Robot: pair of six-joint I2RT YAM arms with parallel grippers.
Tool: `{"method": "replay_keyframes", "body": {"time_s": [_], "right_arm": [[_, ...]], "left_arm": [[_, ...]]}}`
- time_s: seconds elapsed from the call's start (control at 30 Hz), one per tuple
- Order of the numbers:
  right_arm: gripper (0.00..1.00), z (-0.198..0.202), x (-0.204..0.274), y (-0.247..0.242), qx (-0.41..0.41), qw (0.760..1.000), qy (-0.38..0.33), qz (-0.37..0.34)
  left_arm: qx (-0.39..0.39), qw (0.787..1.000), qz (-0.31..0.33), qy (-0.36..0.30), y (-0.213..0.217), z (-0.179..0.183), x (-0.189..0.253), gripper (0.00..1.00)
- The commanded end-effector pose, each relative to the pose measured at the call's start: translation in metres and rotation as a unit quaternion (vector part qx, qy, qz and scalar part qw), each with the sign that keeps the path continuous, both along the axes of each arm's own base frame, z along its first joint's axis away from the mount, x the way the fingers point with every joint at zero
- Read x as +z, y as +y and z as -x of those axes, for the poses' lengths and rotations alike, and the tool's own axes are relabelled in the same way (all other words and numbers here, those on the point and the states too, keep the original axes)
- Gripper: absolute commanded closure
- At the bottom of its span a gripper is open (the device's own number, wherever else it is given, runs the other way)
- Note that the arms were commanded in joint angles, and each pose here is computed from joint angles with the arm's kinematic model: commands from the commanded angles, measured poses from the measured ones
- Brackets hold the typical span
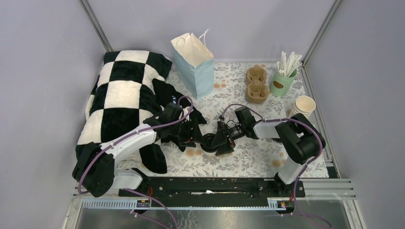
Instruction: Pack the takeout coffee
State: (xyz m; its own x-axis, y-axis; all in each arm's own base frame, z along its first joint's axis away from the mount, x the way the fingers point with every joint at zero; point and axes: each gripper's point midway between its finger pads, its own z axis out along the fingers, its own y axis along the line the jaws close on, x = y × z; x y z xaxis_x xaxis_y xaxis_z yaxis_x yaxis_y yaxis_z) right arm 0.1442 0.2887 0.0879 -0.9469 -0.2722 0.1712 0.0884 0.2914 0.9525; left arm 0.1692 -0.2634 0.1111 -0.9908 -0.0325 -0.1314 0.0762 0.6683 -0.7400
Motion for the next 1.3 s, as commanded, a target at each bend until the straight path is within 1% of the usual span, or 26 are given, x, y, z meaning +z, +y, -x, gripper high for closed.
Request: {"method": "replay_keyframes", "body": {"time_s": [0.0, 0.13, 0.33, 0.43, 0.57, 0.67, 0.7, 0.9, 1.07, 1.27], "right_arm": [[0.14, -0.028, -0.033, -0.009, -0.064, 0.987, -0.075, 0.127], [0.08, -0.033, -0.007, -0.006, -0.061, 0.987, -0.085, 0.120], [0.02, -0.041, 0.010, -0.014, -0.069, 0.982, -0.111, 0.139], [0.01, -0.041, 0.014, -0.023, -0.072, 0.979, -0.115, 0.150], [0.01, -0.047, 0.028, -0.039, -0.067, 0.970, -0.145, 0.184], [0.00, -0.047, 0.040, -0.054, -0.058, 0.955, -0.178, 0.231], [0.00, -0.050, 0.044, -0.063, -0.061, 0.944, -0.197, 0.257], [0.00, -0.063, 0.071, -0.090, -0.074, 0.904, -0.264, 0.329], [0.00, -0.086, 0.083, -0.100, -0.103, 0.875, -0.303, 0.363], [0.00, -0.110, 0.095, -0.099, -0.126, 0.858, -0.326, 0.377]], "left_arm": [[0.023, 0.995, -0.086, -0.035, 0.020, -0.022, -0.011, 0.31], [0.018, 0.996, -0.071, -0.053, 0.013, -0.030, 0.012, 0.29], [0.008, 0.995, -0.075, -0.064, 0.014, -0.031, 0.024, 0.23], [0.003, 0.994, -0.076, -0.073, 0.014, -0.033, 0.032, 0.20], [-0.001, 0.992, -0.083, -0.096, 0.014, -0.040, 0.051, 0.17], [-0.001, 0.988, -0.092, -0.122, 0.017, -0.047, 0.069, 0.11], [0.000, 0.986, -0.098, -0.135, 0.019, -0.051, 0.076, 0.10], [0.006, 0.978, -0.120, -0.173, 0.025, -0.064, 0.100, 0.07], [0.014, 0.973, -0.120, -0.197, 0.024, -0.074, 0.114, 0.05], [0.013, 0.972, -0.125, -0.197, 0.023, -0.078, 0.114, 0.04]]}}
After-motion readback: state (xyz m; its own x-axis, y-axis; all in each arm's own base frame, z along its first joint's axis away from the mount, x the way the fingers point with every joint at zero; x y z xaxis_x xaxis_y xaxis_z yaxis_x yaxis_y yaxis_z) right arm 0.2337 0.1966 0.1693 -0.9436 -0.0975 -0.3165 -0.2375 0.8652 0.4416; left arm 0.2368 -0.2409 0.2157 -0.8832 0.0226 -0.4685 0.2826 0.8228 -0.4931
